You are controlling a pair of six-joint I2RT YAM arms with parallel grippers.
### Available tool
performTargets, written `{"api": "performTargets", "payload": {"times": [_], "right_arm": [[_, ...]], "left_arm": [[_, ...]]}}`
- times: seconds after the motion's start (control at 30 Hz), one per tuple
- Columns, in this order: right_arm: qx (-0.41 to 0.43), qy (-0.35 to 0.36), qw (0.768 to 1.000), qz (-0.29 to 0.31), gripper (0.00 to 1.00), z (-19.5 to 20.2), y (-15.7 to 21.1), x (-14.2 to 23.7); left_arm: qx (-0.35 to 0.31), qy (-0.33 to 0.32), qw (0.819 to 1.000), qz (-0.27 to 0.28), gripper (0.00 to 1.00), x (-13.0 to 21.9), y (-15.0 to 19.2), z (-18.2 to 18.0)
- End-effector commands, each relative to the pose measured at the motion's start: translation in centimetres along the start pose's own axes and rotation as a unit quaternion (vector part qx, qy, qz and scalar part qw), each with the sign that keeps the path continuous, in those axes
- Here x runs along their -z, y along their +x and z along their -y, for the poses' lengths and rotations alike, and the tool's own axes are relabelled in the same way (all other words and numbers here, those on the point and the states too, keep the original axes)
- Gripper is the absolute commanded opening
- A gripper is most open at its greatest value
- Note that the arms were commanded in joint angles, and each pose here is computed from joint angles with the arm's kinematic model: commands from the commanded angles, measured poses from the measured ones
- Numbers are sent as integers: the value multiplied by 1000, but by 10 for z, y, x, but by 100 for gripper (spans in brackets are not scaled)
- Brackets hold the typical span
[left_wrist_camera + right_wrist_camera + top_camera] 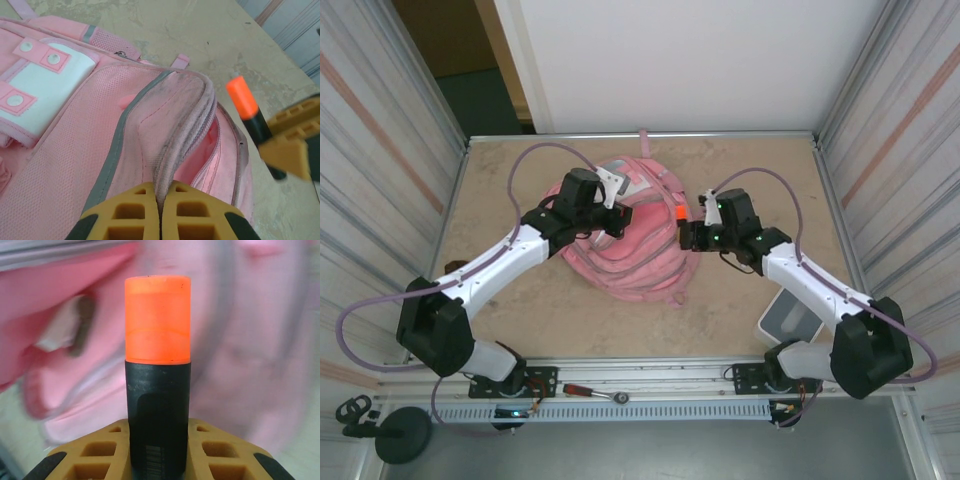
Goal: Pack books, pencil case, and school supplies into a backpack
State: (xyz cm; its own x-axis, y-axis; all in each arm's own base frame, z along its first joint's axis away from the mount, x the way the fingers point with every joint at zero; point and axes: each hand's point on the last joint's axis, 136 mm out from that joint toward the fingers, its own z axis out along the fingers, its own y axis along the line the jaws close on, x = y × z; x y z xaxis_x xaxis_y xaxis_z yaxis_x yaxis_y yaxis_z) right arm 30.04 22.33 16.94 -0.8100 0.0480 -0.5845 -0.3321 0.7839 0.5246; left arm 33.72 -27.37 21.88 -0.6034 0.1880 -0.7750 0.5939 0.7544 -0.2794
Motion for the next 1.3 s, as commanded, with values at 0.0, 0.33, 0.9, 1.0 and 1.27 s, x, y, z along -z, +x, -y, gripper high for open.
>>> {"api": "performTargets", "payload": {"times": [0.0, 0.33, 0.9, 1.0, 1.27], "right_arm": [[40, -84, 996, -6, 13, -51, -3, 0], [-37, -112, 992, -45, 13, -82, -10, -57], [-128, -60, 990, 13, 44, -65, -41, -94], [-111, -65, 992, 2, 47, -66, -31, -82], [-75, 17, 997, 18, 49, -20, -5, -27]], "left_arm": [[-1, 22, 997, 71, 0, 25, -43, 14], [3, 43, 996, 78, 0, 28, -51, 23], [2, 50, 996, 78, 0, 31, -50, 27], [2, 44, 996, 80, 0, 30, -49, 24], [4, 41, 997, 69, 0, 25, -40, 21]]}}
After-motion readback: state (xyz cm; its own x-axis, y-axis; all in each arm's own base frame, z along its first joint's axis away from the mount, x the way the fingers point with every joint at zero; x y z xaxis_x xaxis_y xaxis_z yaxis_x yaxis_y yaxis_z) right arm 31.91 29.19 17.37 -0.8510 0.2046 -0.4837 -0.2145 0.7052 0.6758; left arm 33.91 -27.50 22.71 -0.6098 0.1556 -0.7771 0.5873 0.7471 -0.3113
